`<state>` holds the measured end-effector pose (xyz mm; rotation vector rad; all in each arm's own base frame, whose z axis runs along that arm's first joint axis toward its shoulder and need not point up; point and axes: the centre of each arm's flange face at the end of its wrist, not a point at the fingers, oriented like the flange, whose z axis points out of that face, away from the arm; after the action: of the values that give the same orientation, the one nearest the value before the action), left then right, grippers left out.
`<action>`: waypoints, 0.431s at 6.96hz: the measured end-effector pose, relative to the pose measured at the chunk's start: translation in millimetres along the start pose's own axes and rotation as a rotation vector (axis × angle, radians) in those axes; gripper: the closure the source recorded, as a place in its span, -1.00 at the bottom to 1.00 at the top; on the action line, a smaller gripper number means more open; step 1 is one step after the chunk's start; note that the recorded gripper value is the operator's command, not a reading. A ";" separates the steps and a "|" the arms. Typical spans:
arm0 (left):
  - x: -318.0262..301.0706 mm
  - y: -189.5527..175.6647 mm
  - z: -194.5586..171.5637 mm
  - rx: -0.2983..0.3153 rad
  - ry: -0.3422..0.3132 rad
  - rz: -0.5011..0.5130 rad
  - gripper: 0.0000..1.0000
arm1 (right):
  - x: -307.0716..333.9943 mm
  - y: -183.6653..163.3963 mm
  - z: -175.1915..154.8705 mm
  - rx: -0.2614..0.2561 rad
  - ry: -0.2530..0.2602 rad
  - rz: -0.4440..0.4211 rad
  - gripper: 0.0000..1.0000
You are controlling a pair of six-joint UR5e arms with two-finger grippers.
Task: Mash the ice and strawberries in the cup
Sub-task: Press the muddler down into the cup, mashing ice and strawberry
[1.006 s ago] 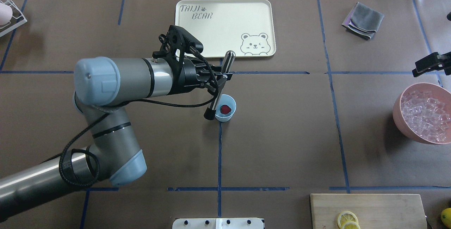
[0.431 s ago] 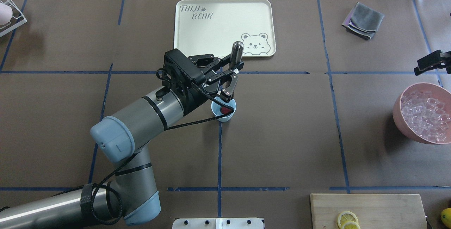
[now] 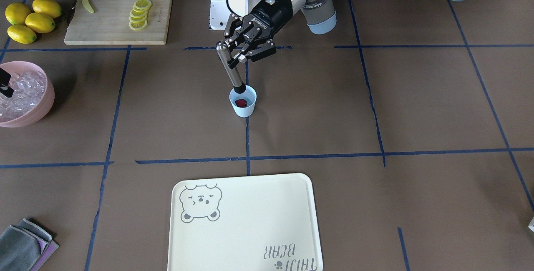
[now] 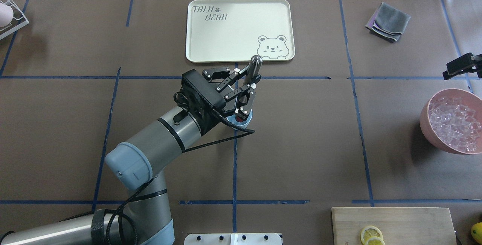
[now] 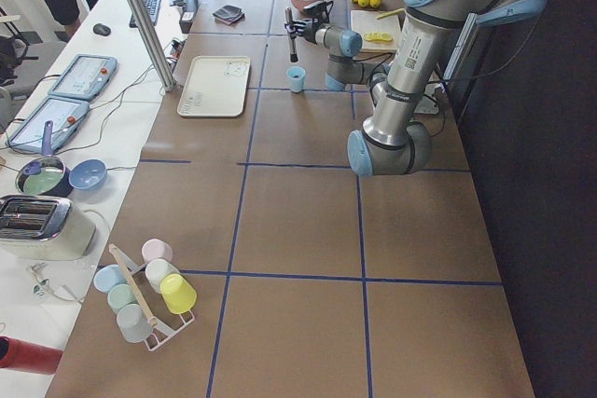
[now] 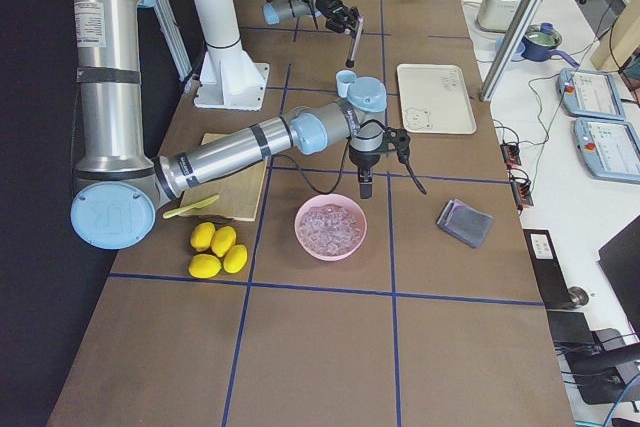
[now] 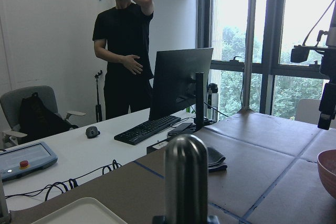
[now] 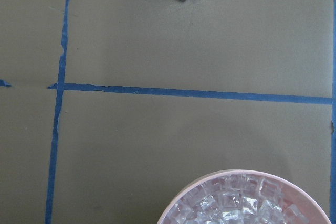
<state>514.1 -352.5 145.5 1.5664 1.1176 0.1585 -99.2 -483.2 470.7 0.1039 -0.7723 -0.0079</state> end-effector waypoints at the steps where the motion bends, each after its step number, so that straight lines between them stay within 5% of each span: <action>1: 5.6 9.3 -0.9 -0.007 -0.003 0.011 0.94 | -0.6 -0.5 -0.4 0.001 0.000 0.000 -1.00; 3: 11.7 25.1 0.5 -0.028 -0.011 0.022 0.94 | -0.5 -0.6 0.0 0.000 -0.001 0.000 -1.00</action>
<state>534.8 -342.0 160.7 1.5538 1.0855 0.1800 -99.5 -483.8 470.3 0.1041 -0.7728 -0.0074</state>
